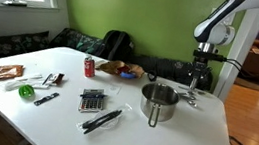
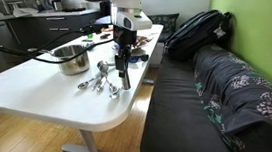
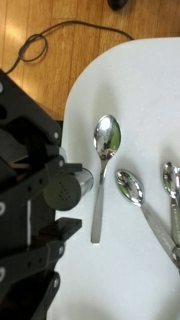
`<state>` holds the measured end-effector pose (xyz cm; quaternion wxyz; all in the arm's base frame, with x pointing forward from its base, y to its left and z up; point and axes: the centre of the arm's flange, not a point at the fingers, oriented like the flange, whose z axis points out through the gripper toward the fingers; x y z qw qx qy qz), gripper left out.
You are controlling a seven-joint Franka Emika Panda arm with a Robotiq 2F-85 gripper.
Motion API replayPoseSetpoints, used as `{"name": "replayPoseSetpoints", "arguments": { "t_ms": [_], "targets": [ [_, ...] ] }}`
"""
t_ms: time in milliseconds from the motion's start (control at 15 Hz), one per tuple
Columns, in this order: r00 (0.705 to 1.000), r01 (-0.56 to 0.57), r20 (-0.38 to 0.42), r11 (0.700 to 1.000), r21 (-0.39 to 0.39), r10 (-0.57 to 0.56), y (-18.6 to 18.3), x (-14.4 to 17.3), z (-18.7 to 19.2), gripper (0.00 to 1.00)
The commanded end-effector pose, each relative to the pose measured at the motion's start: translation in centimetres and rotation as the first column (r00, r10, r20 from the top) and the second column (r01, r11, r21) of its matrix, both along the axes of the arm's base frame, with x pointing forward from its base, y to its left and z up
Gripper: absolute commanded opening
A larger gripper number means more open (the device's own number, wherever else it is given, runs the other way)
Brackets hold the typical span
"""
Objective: Pick up the silver cylindrical object and move it to the top right side of the table
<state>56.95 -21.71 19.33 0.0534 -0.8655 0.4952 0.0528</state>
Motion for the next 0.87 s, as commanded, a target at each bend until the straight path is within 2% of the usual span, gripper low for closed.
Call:
{"name": "replayPoseSetpoints", "arguments": {
  "t_ms": [0,133,200,333,467,600,733,800],
  "targets": [
    [1.000,0.010,-0.020,1.000,-0.009,-0.010,0.5,0.4,0.0,0.82],
    [1.000,0.006,-0.007,1.000,-0.020,-0.006,0.8,0.7,0.6,0.98],
    [1.000,0.001,0.004,1.000,-0.026,-0.001,1.0,0.9,1.1,1.00],
    [1.000,-0.006,0.024,0.999,-0.040,0.007,1.3,1.2,2.2,1.00],
    [0.997,-0.019,0.079,0.998,-0.054,0.024,2.0,1.6,4.0,1.00],
    [0.972,-0.101,0.205,0.993,-0.062,0.112,3.9,1.8,7.3,1.00],
    [0.943,-0.198,0.254,0.976,-0.095,0.216,8.0,2.1,10.7,1.00],
    [0.968,-0.127,0.209,0.989,-0.081,0.142,4.4,4.0,7.9,1.00]
  ]
}}
